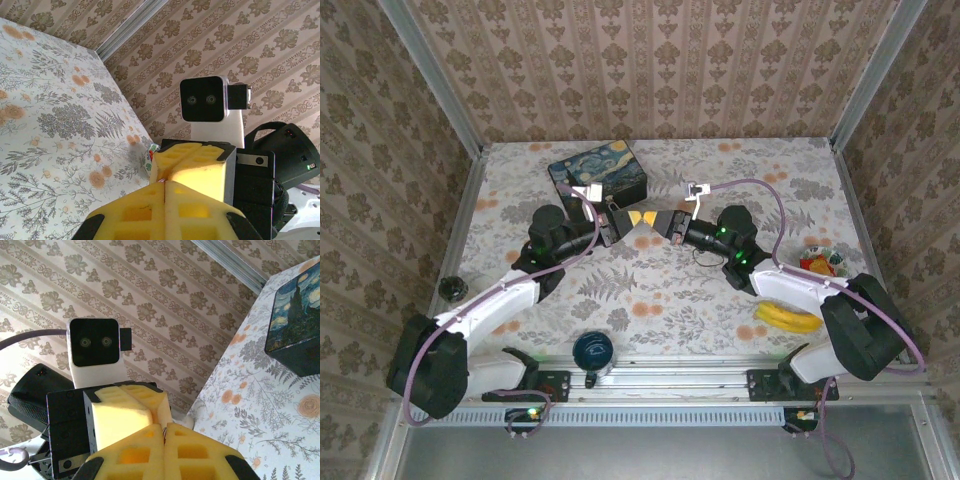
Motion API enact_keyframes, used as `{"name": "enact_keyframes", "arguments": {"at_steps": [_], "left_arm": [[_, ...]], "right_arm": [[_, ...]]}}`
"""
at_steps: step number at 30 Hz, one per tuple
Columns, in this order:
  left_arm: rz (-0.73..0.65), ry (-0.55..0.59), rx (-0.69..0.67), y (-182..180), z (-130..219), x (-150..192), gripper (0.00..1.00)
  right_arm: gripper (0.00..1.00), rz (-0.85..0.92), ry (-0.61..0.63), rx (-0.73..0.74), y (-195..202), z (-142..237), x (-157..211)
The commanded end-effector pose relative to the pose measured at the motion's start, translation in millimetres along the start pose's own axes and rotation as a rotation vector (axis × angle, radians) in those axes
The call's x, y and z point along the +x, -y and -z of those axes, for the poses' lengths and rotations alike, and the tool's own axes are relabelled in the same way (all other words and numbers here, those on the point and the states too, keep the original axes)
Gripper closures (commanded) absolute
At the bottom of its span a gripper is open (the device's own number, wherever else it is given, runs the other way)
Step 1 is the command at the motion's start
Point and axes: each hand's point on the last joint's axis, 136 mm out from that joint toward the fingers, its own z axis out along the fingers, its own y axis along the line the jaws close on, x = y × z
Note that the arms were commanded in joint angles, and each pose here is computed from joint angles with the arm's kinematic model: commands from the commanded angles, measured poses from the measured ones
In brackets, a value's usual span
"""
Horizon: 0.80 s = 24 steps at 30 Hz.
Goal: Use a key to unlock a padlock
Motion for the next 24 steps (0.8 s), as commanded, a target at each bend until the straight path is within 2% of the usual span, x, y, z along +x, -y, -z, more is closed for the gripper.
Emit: {"name": "enact_keyframes", "arguments": {"at_steps": [1, 4, 7, 10, 17, 20, 22, 24], "left_arm": [[-0.079, 0.014, 0.050, 21.3, 3.2, -12.1, 1.00], [-0.142, -0.052, -0.002, 21.6, 12.9, -8.9, 1.00], [-0.270, -0.161, -0.079, 28.7, 28.6, -1.5, 1.00], [-0.390, -0.256, -0.138, 37.8, 44.4, 4.7, 1.00], [-0.550, -0.442, -0.055, 75.0, 55.7, 30.5, 1.00], [-0.652, -0.549, -0.058, 84.2, 53.6, 45.9, 1.00], [-0.716, -0.621, -0.105, 81.2, 48.7, 52.8, 1.00], [-0.737, -0.680, -0.092, 83.6, 41.1, 60.5, 1.00]], "right_arm": [[0.82, 0.025, -0.011, -0.001, -7.4, -2.8, -2.8], [0.69, 0.077, -0.004, 0.085, -3.9, 8.7, -7.1], [0.61, 0.152, 0.002, 0.190, -2.3, 26.2, -10.3], [0.51, 0.237, 0.003, 0.234, -11.6, 44.8, -11.8], [0.25, 0.415, 0.031, 0.184, -50.3, 81.7, -9.7], [0.19, 0.472, 0.044, 0.171, -56.4, 92.1, -6.2], [0.18, 0.499, 0.047, 0.169, -56.2, 96.4, -3.3], [0.18, 0.519, 0.044, 0.167, -55.1, 98.6, -0.3]]}}
